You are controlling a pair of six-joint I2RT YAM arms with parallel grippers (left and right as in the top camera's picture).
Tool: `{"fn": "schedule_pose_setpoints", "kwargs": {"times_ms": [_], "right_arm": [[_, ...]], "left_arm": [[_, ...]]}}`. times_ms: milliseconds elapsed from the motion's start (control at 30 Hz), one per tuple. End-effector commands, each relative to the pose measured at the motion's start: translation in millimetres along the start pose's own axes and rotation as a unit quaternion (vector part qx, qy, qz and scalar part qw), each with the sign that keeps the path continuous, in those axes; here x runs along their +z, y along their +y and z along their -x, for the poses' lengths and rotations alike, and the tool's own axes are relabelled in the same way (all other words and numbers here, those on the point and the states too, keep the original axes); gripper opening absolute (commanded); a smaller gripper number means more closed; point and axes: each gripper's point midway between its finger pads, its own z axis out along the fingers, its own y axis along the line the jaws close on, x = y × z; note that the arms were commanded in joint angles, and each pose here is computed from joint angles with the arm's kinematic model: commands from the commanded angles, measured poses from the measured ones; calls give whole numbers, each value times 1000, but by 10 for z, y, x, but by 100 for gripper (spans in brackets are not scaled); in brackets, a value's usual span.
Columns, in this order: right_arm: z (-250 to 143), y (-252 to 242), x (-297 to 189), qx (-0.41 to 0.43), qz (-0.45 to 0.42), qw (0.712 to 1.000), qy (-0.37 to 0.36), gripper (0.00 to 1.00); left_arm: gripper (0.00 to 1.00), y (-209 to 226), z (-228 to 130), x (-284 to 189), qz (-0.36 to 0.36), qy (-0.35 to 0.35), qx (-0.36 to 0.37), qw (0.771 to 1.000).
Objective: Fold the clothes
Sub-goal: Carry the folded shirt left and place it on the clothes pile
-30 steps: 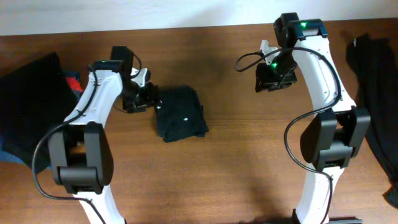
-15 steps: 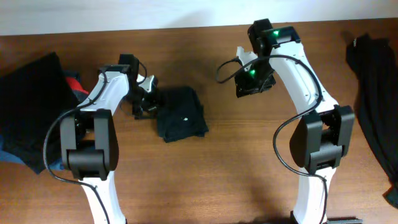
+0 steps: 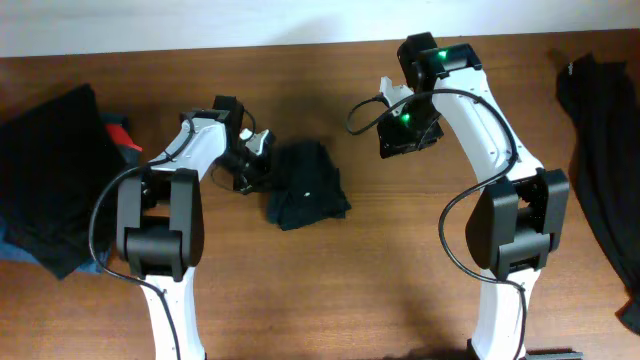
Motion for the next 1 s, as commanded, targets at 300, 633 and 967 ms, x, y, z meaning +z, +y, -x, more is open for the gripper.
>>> {"fn": "schedule_pose_setpoints", "kwargs": {"times_ms": [300,633,967], "right_arm": [[-84,-156,-67,11,-15,1000,8,48],[-111,-153,-67,12,-15,1000,13,48],[-115,-152,-67,12,-14,1000,14,48]], "left_arm": [[1,168,140,-1600,215,-172,32,961],[1,155,-128,-2490,343,-252,53,903],[1,655,-439,-3290,396,-264,-29,879]]}}
